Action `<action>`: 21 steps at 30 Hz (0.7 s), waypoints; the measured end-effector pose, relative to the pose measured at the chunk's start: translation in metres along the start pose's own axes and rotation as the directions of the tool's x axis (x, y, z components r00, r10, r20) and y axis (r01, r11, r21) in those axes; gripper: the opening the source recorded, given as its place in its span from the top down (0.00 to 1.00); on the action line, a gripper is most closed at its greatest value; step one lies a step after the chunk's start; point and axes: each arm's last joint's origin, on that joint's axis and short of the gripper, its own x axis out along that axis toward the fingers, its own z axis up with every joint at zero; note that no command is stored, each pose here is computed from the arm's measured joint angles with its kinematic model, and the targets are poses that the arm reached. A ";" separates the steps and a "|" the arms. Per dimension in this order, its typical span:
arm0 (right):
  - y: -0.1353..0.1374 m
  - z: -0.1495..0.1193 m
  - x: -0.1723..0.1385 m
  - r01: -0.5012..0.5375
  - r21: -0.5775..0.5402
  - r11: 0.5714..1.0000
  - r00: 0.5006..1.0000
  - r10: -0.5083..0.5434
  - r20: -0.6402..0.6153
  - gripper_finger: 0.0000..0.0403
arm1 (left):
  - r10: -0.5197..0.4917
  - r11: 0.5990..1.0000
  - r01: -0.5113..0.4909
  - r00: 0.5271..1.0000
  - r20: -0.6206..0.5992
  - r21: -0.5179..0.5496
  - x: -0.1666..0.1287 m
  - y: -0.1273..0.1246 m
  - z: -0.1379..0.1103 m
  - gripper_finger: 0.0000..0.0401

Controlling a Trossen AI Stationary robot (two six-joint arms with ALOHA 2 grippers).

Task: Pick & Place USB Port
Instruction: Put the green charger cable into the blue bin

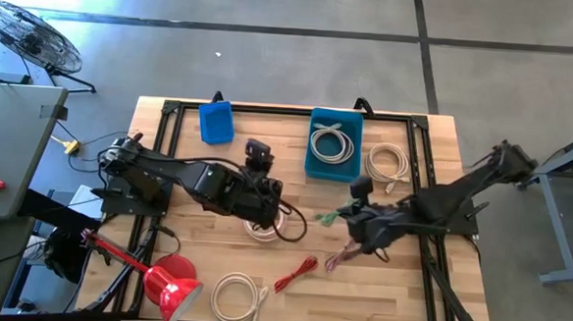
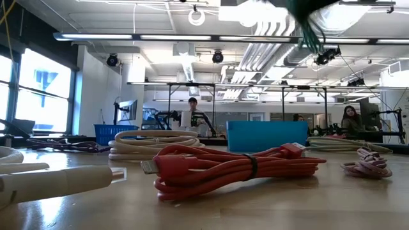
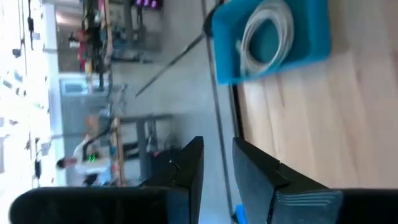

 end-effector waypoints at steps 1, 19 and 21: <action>0.000 0.001 -0.004 0.003 -0.011 1.000 1.000 -0.003 0.026 0.98 | -0.021 1.000 0.021 0.999 0.030 0.003 0.000 0.000 0.004 0.80; 0.030 0.014 -0.038 0.054 -0.143 0.988 0.981 -0.026 0.191 0.99 | -0.327 0.938 0.339 0.810 0.486 0.065 0.073 0.011 0.024 0.80; 0.034 0.014 -0.041 0.056 -0.153 0.987 0.980 -0.025 0.198 0.99 | -0.311 0.936 0.349 0.778 0.546 0.036 0.088 0.012 0.023 0.80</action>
